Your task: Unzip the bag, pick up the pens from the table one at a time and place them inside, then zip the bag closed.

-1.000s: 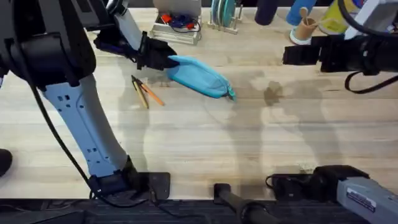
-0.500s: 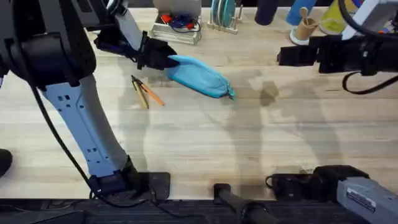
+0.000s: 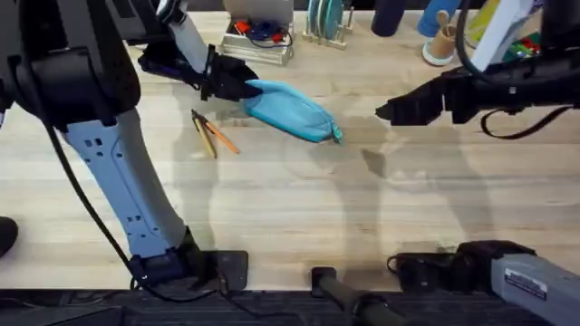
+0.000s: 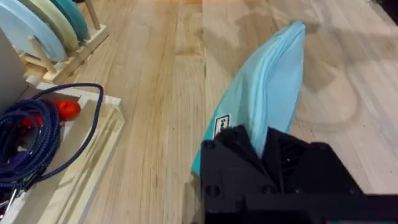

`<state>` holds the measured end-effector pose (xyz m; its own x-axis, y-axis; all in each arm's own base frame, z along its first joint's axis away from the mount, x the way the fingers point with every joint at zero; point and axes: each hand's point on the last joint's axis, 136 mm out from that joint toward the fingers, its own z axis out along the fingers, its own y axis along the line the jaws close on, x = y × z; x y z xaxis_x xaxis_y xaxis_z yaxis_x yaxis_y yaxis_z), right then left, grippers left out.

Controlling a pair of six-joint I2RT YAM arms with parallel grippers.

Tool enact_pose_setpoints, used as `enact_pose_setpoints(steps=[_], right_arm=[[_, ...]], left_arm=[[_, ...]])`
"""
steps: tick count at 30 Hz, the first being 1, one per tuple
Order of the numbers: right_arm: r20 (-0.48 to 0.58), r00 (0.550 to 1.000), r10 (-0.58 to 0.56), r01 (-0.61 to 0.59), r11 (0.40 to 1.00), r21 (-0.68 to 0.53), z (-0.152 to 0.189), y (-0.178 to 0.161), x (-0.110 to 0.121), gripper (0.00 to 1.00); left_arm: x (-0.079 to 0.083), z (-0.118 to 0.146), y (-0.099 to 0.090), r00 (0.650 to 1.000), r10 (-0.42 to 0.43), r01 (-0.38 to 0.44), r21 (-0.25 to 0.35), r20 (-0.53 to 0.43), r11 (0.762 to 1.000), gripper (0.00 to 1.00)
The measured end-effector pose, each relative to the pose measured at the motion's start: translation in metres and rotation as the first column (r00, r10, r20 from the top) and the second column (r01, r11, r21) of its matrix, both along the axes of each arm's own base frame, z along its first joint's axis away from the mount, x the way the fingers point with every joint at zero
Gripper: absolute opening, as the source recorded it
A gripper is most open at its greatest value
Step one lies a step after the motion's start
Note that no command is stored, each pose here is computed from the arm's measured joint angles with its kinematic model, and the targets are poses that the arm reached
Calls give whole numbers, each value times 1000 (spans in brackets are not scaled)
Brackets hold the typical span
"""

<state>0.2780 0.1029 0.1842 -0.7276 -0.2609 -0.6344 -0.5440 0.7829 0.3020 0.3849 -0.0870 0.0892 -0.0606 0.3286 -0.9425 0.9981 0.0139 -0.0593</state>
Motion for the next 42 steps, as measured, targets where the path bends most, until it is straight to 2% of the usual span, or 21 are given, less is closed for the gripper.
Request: enact_pose_setpoints(steps=[7, 18, 34, 42], right_arm=[[-65, 997, 48, -48, 999, 1, -22, 6, 3, 997], [-134, 954, 269, -275, 961, -31, -64, 46, -4, 996], [-156, 921, 358, -367, 929, -34, -103, 73, 8, 996], [-142, 921, 362, -370, 928, -36, -117, 78, 19, 996]], left_arm=[[0, 0, 0, 1000, 0, 0, 0, 0, 1000, 42], [0, 0, 0, 1000, 0, 0, 0, 1, 1000, 42], [0, 0, 0, 1000, 0, 0, 0, 3, 1000, 42], [0, 0, 0, 1000, 0, 0, 1, 3, 1000, 42]])
